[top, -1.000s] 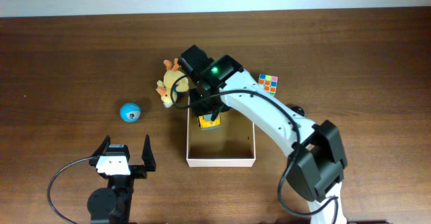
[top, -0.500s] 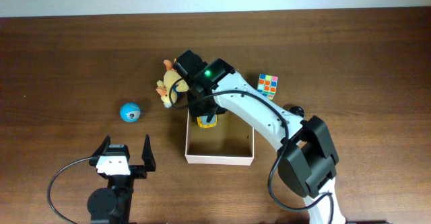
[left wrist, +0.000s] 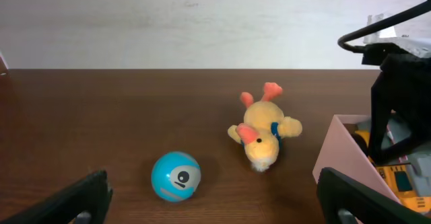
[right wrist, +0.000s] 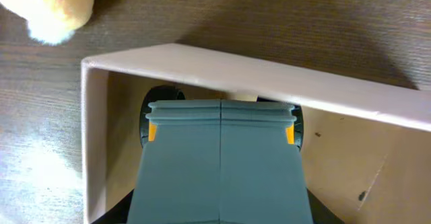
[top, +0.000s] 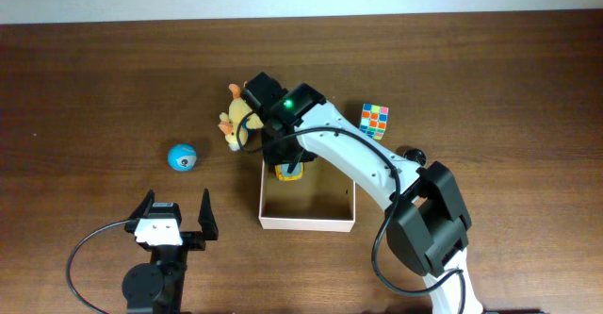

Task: Pack container
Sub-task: 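Carry the truck with the right gripper into the pink box, then open the right gripper, release the truck, and lift away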

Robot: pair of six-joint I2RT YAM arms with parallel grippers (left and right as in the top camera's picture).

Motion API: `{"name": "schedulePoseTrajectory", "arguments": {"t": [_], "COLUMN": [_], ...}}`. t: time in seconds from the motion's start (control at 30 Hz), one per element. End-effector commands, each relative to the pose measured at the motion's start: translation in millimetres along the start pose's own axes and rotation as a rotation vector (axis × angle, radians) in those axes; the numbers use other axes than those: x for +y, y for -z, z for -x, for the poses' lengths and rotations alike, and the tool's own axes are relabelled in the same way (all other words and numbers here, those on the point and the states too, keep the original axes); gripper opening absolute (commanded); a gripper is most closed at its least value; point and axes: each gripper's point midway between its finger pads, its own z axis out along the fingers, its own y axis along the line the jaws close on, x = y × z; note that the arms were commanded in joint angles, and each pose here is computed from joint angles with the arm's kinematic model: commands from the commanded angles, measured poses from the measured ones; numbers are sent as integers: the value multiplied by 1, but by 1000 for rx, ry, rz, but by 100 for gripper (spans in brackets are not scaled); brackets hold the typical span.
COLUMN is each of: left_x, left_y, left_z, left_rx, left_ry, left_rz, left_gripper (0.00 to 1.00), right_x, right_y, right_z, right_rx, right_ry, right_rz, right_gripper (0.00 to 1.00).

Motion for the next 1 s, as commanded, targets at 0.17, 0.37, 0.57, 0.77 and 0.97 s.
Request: {"name": "schedulePoseTrajectory", "arguments": {"t": [0.17, 0.37, 0.57, 0.77, 0.97], "left_x": [-1, -1, -1, -1, -1], "left_y": [-1, -1, -1, -1, -1], "left_z": [-3, -3, -3, -3, -3], "left_rx": [3, 3, 3, 3, 3], "left_ry": [7, 7, 7, 7, 7], "left_rz": [-7, -7, -7, -7, -7], "left_gripper": [99, 99, 99, 99, 99], "right_x": [28, 30, 29, 29, 29], "right_y": [3, 3, 3, 3, 9], "right_z": [-16, -16, -15, -14, -12], "right_rx": [2, -1, -8, -12, -23], "right_ry": [58, 61, 62, 65, 110], "right_rz": [23, 27, 23, 23, 27], "right_gripper": [44, 49, 65, 66, 67]}}
